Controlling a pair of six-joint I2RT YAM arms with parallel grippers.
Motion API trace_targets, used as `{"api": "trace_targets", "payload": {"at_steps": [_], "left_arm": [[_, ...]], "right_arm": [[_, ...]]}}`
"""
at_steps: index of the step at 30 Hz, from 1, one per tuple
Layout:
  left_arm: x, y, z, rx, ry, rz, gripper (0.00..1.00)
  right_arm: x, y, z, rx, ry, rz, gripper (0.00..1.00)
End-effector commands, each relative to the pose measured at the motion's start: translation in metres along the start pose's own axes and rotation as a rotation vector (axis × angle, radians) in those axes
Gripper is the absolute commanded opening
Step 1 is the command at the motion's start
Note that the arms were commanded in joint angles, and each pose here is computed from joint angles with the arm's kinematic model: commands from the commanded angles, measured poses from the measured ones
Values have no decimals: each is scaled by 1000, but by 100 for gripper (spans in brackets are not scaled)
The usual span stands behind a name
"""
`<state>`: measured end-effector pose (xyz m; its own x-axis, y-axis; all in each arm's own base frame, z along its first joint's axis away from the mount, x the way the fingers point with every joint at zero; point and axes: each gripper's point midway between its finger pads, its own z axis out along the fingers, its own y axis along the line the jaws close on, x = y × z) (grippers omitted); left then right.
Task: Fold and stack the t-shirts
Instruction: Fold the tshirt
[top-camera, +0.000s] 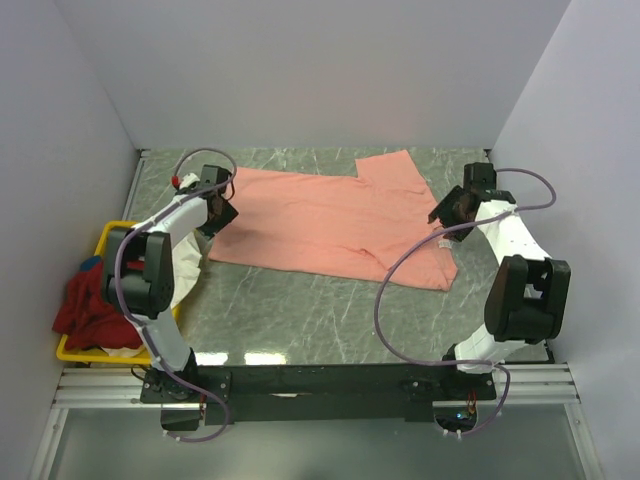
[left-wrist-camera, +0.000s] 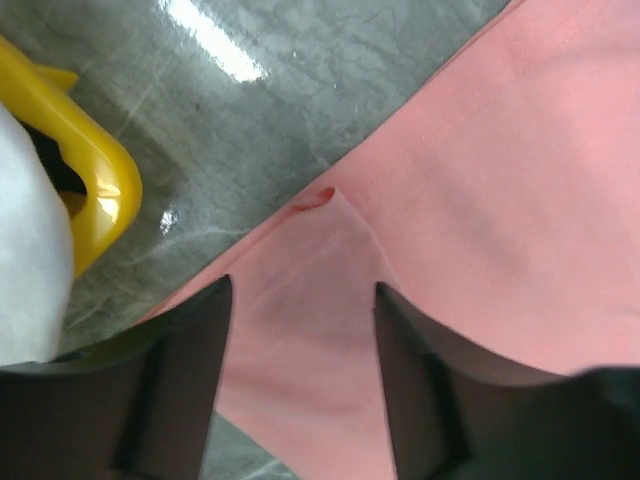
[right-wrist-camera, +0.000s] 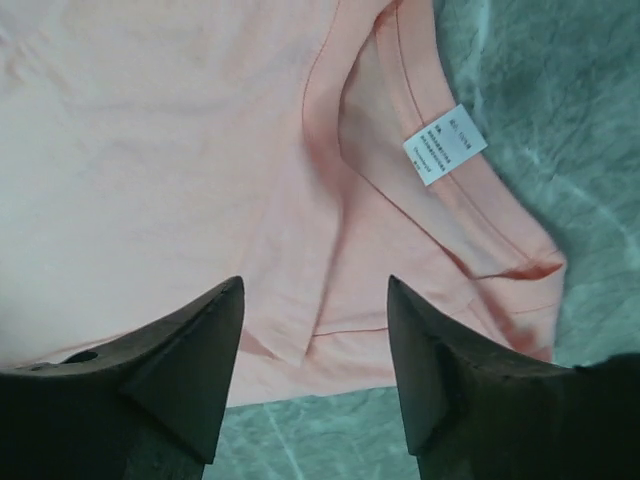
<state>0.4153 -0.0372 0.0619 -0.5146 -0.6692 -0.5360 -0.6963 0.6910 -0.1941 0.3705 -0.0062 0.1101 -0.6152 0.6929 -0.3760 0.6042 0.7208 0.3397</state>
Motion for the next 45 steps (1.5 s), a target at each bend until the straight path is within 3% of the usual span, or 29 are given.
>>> {"api": "trace_targets", "payload": {"at_steps": [1,2,5,10,17,24,45], "left_arm": [[-36,-22,-30,132,-70,-39,66],[-38,-24,-35,156,-72,-39,72],[-37,-28,-51,219,-69,-56,76],[-8,-27,-68,303,-51,-51,79],[11,-27,-83,372,-41,-41,79],[18,-20,-85,383,-41,-24,79],[21,-17,-84,383,-37,-2,79]], "right_arm": [[-22,14,-7,-48,-48,-18,68],[-19,19,-10,-75,-43,-25,69],[-6,23,-14,-118,-62,-36,71],[63,28,1,-162,8,-110,71],[115,39,20,-212,66,-137,64],[125,43,33,-225,93,-114,56],[143,33,50,-196,113,-93,49]]}}
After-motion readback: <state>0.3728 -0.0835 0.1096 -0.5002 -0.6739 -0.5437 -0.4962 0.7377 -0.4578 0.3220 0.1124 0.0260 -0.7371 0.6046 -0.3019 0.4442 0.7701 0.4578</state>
